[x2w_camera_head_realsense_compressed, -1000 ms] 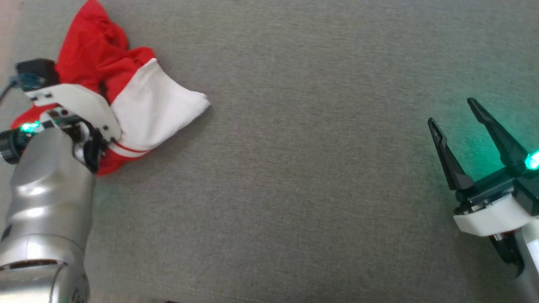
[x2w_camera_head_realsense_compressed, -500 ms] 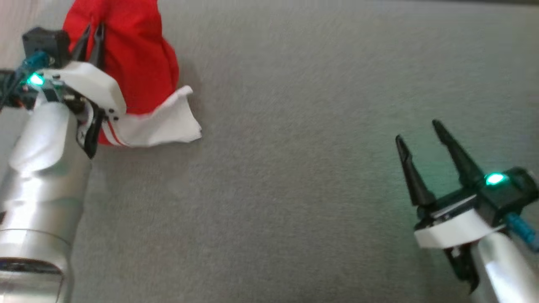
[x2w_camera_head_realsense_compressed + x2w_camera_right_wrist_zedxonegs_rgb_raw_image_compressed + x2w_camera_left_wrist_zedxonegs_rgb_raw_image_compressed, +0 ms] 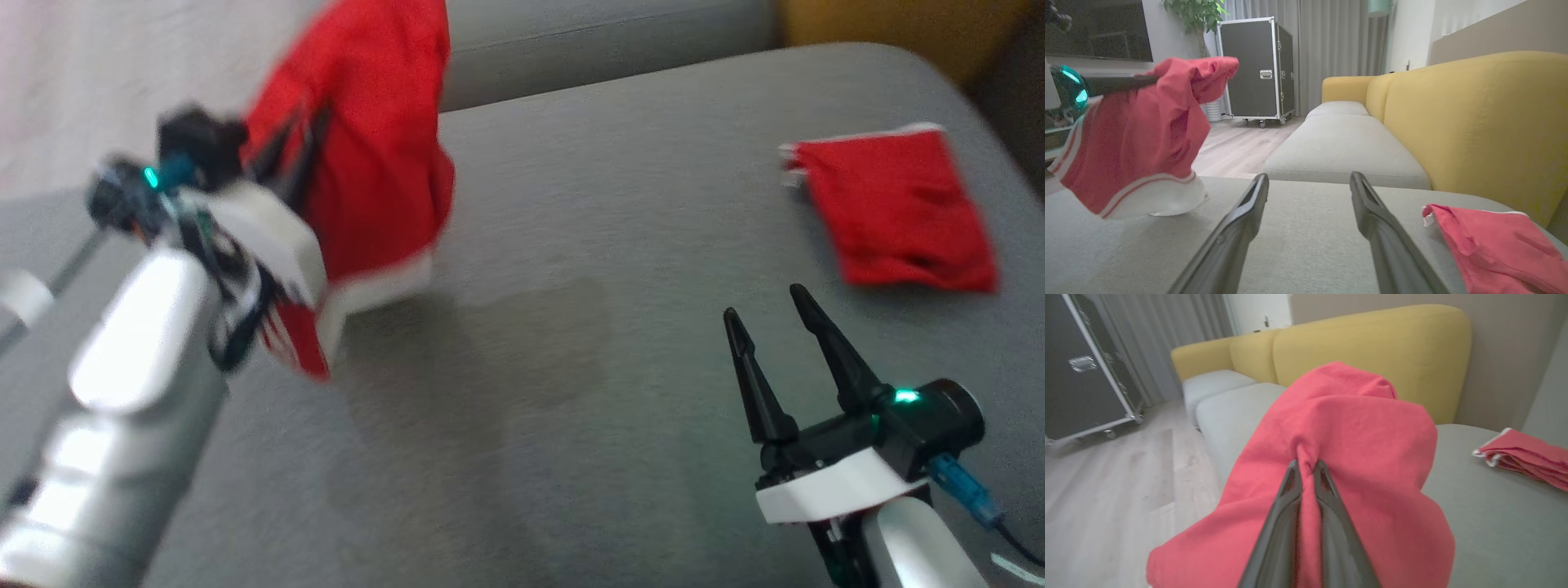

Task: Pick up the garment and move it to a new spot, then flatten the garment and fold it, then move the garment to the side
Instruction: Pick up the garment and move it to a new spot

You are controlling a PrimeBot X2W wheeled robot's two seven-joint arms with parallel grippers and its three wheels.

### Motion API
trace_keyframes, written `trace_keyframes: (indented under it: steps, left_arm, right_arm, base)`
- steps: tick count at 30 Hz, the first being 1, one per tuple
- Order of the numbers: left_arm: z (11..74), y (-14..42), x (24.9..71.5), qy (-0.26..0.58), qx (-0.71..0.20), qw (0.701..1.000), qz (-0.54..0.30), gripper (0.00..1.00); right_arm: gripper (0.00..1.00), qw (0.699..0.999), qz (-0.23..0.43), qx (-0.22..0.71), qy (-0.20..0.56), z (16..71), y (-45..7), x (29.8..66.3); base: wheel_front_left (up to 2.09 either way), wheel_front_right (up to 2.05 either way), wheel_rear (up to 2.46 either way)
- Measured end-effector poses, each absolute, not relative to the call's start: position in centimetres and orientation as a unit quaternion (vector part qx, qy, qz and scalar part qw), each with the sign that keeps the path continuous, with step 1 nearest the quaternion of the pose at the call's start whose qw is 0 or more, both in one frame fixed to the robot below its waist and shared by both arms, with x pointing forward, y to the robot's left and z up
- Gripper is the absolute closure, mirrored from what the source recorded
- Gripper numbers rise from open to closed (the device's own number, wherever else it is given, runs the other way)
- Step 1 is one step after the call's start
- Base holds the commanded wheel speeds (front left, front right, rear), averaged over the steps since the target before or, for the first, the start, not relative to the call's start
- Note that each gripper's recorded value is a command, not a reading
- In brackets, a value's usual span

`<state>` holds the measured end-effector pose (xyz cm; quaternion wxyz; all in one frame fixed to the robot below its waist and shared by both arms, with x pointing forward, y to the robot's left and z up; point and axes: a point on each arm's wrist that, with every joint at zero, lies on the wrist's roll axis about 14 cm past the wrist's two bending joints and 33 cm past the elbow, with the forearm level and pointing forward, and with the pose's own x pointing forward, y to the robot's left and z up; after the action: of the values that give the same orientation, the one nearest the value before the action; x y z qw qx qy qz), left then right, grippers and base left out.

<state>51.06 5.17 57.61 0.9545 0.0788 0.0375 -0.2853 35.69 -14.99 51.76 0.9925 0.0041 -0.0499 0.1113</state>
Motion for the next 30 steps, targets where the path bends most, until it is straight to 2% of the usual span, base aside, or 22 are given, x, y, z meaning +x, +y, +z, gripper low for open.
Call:
trace_keyframes:
  steps: [7,10,13,14,15,16,23,30]
  left_arm:
    - [49.1,-3.8,46.0,0.137,0.041,0.912,-0.384,1.0]
    - [44.2,-6.1,44.0,0.177,0.042,0.896,-0.404,1.0]
    - [41.9,-6.8,43.9,0.188,0.029,0.895,-0.403,1.0]
    - [41.2,-7.0,43.7,0.191,0.026,0.894,-0.404,0.87]
    - [40.7,-7.1,43.6,0.193,0.023,0.895,-0.401,0.58]
    - [40.4,-7.2,43.6,0.191,0.017,0.898,-0.395,0.0]
    - [42.1,-6.0,43.5,0.152,-0.004,0.924,-0.35,0.0]
    - [48.4,-2.2,43.6,0.055,-0.043,0.962,-0.265,0.0]
  right_arm:
    - [0.0,0.998,0.024,0.004,-0.054,52.1,-19.7,32.1]
    - [0.0,0.999,-0.011,0.004,-0.043,51.6,-21.4,31.1]
    - [0.0,0.999,-0.025,0.006,-0.026,50.6,-21.9,31.1]
    - [0.0,0.999,-0.027,0.008,-0.022,50.4,-22.0,31.2]
    - [0.0,0.999,-0.029,0.009,-0.019,50.2,-22.0,31.3]
    - [0.0,0.999,-0.029,0.009,-0.017,50.1,-22.0,31.4]
    - [0.0,1.0,-0.005,0.014,-0.025,50.4,-20.8,32.2]
    - [0.0,0.999,0.035,0.033,-0.023,49.8,-18.2,32.0]
  base:
    - [0.0,0.0,0.0]
    - [0.0,0.0,0.0]
    - [0.0,0.0,0.0]
    - [0.0,0.0,0.0]
    - [0.0,0.0,0.0]
    - [0.0,0.0,0.0]
    - [0.0,0.0,0.0]
    - [0.0,0.0,0.0]
